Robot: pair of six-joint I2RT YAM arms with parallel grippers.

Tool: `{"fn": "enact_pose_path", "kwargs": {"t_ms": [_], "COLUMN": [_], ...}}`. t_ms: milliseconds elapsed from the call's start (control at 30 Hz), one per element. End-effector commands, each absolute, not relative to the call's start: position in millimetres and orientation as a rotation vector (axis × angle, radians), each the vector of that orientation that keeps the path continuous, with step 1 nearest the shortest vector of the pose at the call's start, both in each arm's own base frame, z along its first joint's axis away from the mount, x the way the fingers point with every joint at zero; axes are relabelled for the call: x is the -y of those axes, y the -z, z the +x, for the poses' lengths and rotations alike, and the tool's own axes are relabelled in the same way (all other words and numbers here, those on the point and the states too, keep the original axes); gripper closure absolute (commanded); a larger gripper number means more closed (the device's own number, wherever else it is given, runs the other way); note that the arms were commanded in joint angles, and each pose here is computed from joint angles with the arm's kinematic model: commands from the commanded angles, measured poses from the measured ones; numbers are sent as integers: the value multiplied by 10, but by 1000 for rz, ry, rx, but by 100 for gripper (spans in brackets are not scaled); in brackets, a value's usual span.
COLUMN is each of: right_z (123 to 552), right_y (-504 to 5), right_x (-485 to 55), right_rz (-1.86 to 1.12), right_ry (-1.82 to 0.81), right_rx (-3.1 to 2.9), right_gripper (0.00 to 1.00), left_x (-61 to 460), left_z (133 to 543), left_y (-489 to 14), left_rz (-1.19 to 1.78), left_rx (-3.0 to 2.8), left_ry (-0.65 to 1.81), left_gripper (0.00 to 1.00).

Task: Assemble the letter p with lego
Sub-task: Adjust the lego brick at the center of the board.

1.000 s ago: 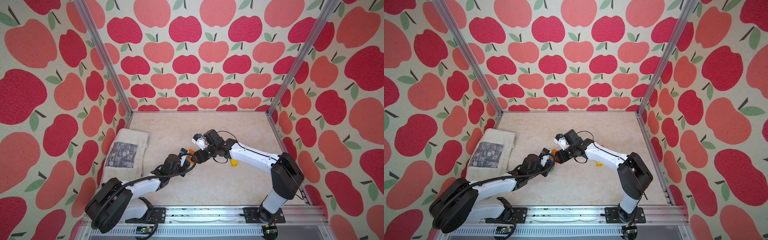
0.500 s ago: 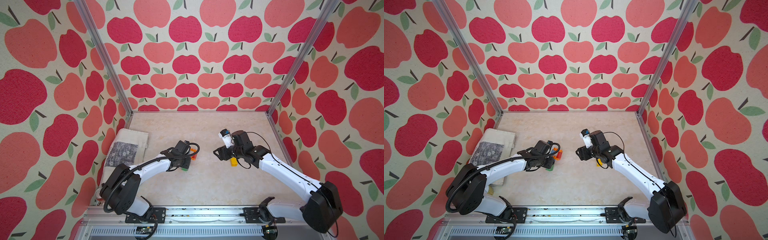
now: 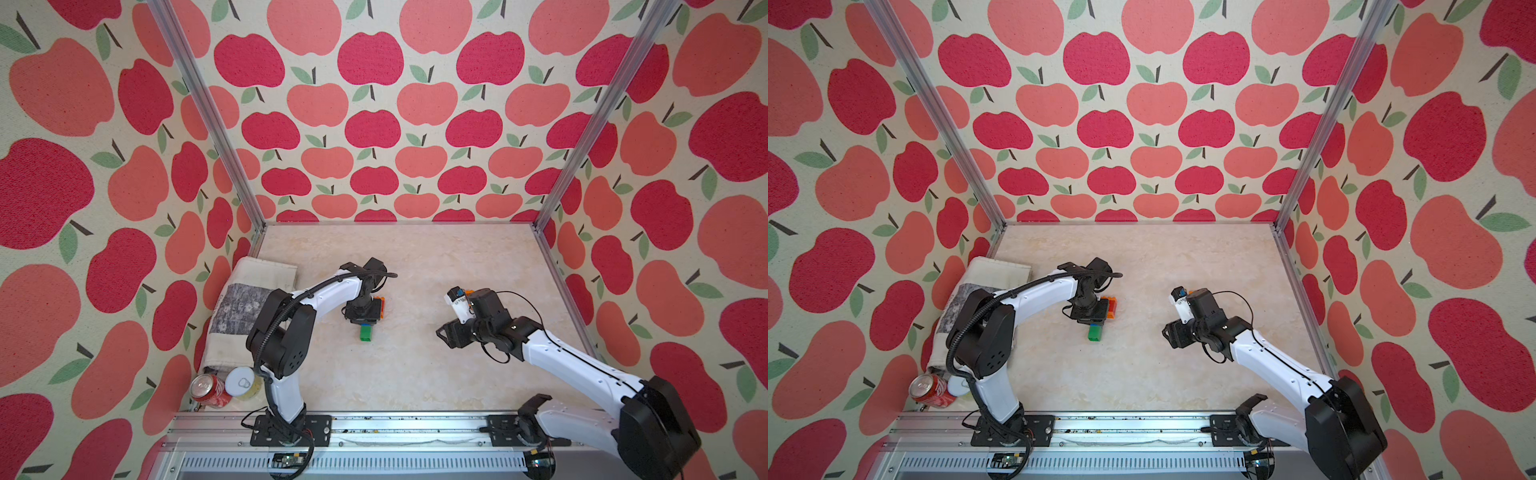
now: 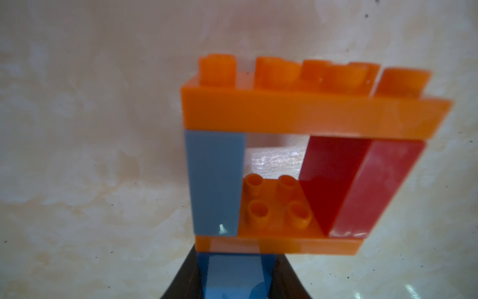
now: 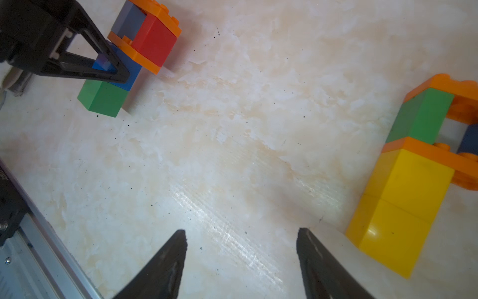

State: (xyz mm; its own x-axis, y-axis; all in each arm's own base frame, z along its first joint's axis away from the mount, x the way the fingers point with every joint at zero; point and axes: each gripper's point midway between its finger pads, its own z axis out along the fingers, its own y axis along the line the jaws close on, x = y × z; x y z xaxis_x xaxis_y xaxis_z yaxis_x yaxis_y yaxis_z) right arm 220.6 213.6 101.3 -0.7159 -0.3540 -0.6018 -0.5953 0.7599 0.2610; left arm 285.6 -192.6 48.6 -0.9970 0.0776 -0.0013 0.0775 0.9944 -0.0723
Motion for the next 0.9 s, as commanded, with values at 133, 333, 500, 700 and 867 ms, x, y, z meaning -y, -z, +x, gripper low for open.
{"fn": "enact_pose_path", "kwargs": {"t_ms": [133, 333, 500, 700, 867], "right_z": [2136, 2105, 2088, 2113, 2332], "right_y": [-1139, -1186, -1183, -1227, -1435], "right_x": [-2143, -2150, -2152, -2048, -1641], "right_rz": [-694, -695, -697, -675, -584], "right_ry": [-674, -701, -712, -644, -360], "right_rx": [-2339, -2308, -2303, -2301, -2248], "right_gripper": [29, 29, 29, 30, 26], "left_x": [1891, 1927, 1937, 2006, 2044], "left_z": [2859, 2935, 2952, 2964, 3005], "left_y": [-499, -405, -339, -335, -581], "left_rz": [-12, 20, 33, 34, -4], "left_rx": [3029, 3003, 2990, 3007, 3112], "left_ry": [-37, -32, -23, -86, -142], "left_gripper": [65, 65, 64, 50, 32]}}
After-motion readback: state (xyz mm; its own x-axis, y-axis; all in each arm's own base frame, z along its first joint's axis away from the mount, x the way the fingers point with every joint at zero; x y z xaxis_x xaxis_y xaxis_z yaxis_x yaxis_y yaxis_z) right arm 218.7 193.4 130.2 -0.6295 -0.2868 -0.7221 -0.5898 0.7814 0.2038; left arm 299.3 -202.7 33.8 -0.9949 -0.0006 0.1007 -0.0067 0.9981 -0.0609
